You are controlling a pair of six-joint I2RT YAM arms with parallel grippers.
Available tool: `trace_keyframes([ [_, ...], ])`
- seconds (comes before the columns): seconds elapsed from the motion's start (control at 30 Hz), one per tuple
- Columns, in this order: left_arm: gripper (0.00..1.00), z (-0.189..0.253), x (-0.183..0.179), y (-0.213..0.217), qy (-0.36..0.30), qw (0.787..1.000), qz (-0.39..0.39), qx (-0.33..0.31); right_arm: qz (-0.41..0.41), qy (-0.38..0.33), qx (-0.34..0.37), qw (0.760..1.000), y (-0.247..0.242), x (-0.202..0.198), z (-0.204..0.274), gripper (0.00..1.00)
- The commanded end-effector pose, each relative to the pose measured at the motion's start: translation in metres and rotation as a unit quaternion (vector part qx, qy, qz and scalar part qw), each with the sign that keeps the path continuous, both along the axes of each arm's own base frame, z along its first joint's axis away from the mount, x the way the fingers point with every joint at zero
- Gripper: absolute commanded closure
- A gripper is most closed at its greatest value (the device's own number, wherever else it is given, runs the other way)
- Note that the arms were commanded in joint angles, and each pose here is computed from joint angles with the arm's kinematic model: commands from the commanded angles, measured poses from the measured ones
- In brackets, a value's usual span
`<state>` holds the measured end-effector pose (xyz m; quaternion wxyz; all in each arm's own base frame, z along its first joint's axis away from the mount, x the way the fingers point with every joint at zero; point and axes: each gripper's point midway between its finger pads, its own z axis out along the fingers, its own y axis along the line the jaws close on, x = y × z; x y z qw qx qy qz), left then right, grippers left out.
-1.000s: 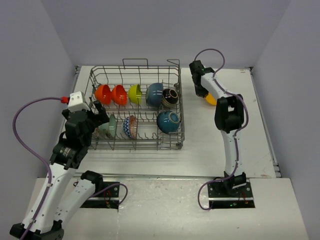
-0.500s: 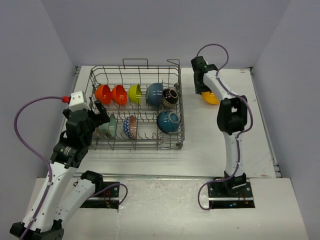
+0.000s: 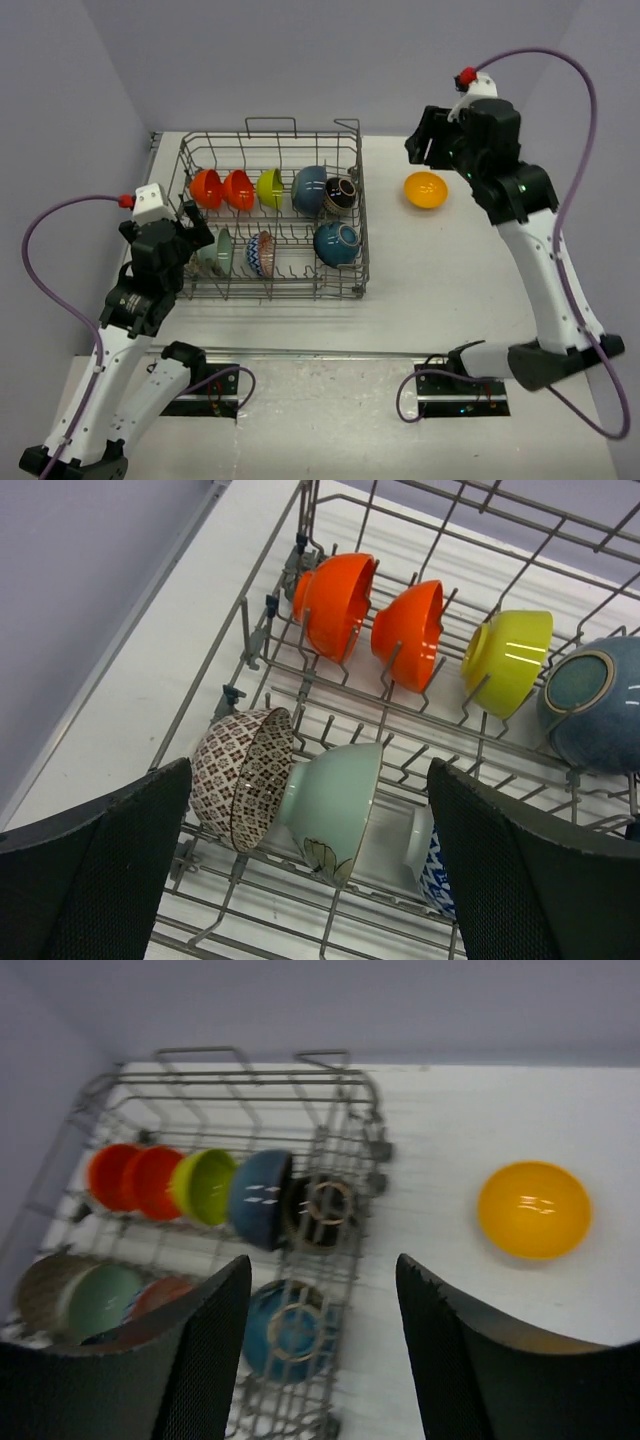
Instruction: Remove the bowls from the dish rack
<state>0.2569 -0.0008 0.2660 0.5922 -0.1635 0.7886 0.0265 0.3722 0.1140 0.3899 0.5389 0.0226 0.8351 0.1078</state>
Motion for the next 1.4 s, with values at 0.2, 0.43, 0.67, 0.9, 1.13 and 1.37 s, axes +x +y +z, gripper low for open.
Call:
trace_keyframes([
  [0.2, 0.00, 0.028, -0.012, 0.020, -0.062, 0.996, 0.057, -0.021, 0.340, -0.012, 0.277, 0.898, 0.160, -0.093, 0.035, 0.24],
  [0.43, 0.00, 0.017, -0.011, 0.021, -0.051, 0.997, 0.053, -0.016, 0.357, 0.091, 0.299, 0.880, 0.281, -0.106, -0.027, 0.07],
  [0.67, 0.00, 0.019, -0.012, 0.018, -0.054, 0.997, 0.045, -0.020, 0.275, 0.152, 0.216, 0.925, 0.333, -0.092, -0.112, 0.05],
  [0.9, 0.00, 0.022, -0.013, 0.015, -0.061, 0.997, 0.035, -0.022, 0.252, 0.215, 0.210, 0.920, 0.343, -0.103, -0.181, 0.11],
  [1.13, 0.00, 0.020, -0.014, 0.015, -0.062, 0.997, 0.035, -0.021, 0.255, 0.231, 0.204, 0.917, 0.359, -0.095, -0.208, 0.23],
  [1.37, 0.00, 0.022, -0.016, 0.015, -0.065, 0.997, 0.034, -0.021, 0.256, 0.242, 0.211, 0.912, 0.369, -0.087, -0.225, 0.32],
])
